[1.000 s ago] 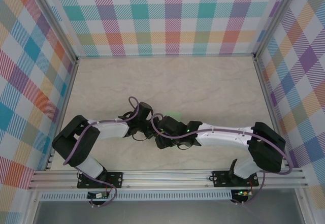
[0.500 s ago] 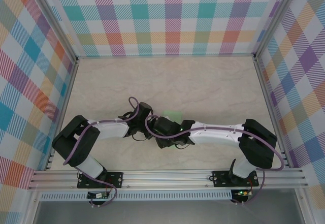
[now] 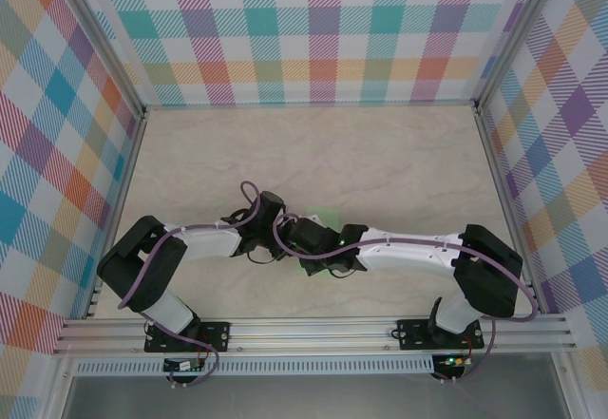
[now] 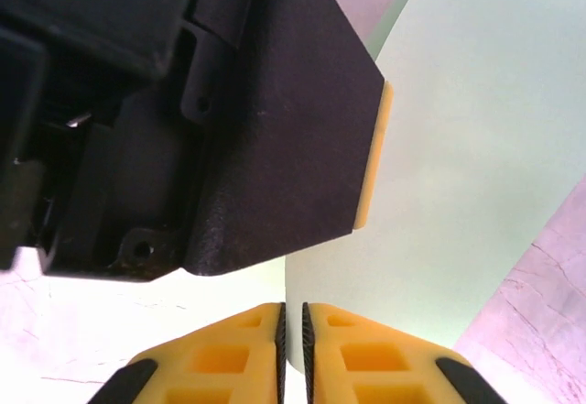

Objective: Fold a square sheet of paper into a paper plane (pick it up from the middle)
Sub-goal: Fold the triangle a second time at the center of the table.

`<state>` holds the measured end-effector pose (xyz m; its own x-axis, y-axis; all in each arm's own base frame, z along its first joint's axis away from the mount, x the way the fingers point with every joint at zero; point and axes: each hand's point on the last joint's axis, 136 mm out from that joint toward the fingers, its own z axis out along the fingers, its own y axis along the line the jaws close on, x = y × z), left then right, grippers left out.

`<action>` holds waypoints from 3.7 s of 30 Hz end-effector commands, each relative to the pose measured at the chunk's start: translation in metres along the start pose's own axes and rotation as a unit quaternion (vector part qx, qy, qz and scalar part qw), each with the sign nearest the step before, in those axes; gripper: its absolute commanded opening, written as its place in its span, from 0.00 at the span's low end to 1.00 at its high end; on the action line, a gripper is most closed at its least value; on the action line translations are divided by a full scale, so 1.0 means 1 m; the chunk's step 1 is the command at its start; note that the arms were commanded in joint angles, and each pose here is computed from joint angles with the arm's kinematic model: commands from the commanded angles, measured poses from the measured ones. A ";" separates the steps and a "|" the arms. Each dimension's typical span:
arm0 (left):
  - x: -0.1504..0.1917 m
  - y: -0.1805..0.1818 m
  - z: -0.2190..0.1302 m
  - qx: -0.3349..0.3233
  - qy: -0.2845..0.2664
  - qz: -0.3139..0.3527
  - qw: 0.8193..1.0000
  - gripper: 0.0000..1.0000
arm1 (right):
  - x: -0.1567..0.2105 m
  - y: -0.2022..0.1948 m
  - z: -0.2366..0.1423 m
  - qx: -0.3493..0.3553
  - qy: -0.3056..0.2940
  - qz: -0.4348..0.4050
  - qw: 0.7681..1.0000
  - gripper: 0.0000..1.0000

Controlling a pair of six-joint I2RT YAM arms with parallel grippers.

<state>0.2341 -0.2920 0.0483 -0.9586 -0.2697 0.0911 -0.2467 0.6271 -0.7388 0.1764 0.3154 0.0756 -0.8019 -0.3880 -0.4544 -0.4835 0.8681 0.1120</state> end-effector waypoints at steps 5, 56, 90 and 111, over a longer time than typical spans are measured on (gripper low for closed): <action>-0.001 -0.012 -0.011 0.013 -0.006 0.014 1.000 0.16 | 0.002 -0.002 -0.002 0.011 0.007 -0.010 1.000 0.07; 0.017 0.075 -0.024 -0.261 -0.039 0.079 0.961 0.15 | -0.020 -0.035 0.007 -0.192 0.039 0.170 0.966 0.08; 0.009 0.053 -0.012 -0.206 -0.039 0.084 0.974 0.17 | -0.020 -0.039 0.031 -0.153 0.076 0.154 0.973 0.09; 0.013 0.070 -0.007 -0.229 -0.030 0.078 0.970 0.16 | -0.008 -0.046 0.054 -0.105 0.104 0.141 0.979 0.10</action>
<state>0.2130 -0.2572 0.0175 -0.9805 -0.1810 -0.0767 -0.1346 0.9024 -0.4094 0.2239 0.2945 0.0280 -0.9626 -0.1916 -0.1914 -0.2571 0.8689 0.4231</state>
